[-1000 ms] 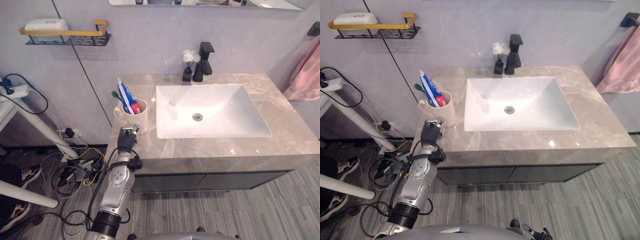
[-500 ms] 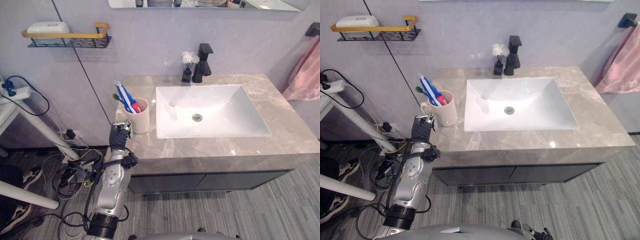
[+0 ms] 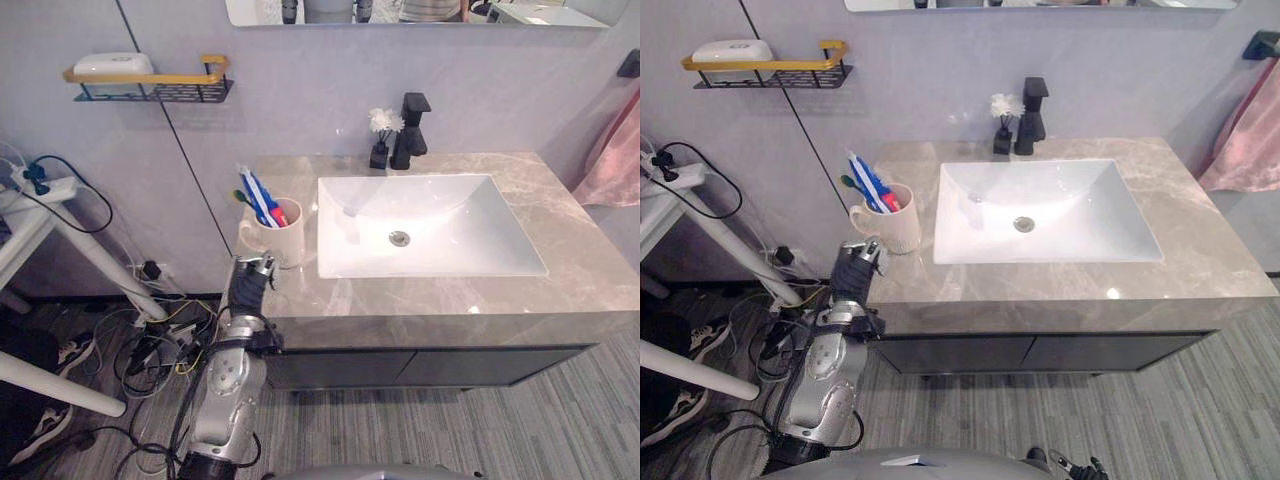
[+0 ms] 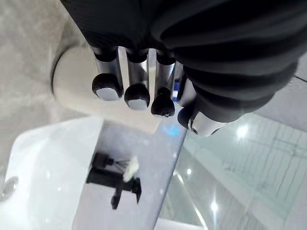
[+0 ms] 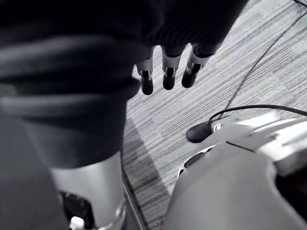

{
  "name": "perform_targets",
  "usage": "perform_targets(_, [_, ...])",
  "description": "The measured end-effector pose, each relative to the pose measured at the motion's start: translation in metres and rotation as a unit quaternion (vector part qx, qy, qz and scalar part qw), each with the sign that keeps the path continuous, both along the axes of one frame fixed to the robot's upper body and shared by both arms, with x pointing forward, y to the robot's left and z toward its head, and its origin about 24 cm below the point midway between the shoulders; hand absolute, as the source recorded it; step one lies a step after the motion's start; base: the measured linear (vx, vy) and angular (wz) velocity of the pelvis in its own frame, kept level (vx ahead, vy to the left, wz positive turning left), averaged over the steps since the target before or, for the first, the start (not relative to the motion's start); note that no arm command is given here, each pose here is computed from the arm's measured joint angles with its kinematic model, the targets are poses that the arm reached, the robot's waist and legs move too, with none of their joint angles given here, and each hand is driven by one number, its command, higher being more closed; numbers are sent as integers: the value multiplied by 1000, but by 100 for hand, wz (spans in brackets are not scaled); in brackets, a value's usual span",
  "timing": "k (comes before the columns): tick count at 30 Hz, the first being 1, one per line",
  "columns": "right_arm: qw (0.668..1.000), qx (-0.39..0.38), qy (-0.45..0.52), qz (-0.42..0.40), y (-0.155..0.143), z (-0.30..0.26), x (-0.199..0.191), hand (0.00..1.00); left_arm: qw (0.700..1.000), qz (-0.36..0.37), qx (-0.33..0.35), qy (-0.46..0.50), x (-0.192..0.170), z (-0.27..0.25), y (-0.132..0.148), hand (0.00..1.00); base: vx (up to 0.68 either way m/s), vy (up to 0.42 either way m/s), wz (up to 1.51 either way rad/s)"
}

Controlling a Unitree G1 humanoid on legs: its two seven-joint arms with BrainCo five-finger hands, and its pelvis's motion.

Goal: Organize washtable

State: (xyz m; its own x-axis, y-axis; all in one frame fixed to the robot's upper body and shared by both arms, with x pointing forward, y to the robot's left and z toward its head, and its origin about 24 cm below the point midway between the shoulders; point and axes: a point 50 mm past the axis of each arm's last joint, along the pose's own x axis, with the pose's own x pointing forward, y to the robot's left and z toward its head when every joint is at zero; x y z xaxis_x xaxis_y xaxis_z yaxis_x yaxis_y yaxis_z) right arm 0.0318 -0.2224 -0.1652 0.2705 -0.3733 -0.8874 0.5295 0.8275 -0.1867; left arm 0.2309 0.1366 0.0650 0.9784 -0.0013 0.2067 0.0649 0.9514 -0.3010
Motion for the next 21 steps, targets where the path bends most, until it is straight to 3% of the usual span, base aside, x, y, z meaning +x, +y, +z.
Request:
perform_targets(12, [1000, 0, 0, -2, 0, 0, 0, 0, 1000, -29, 7, 0, 3, 0, -11, 100, 0, 0, 0])
perform_targets(21, [1000, -2, 0, -6, -1, 0, 0, 0, 1000, 24, 15, 5, 28, 3, 0, 100, 5, 1, -3])
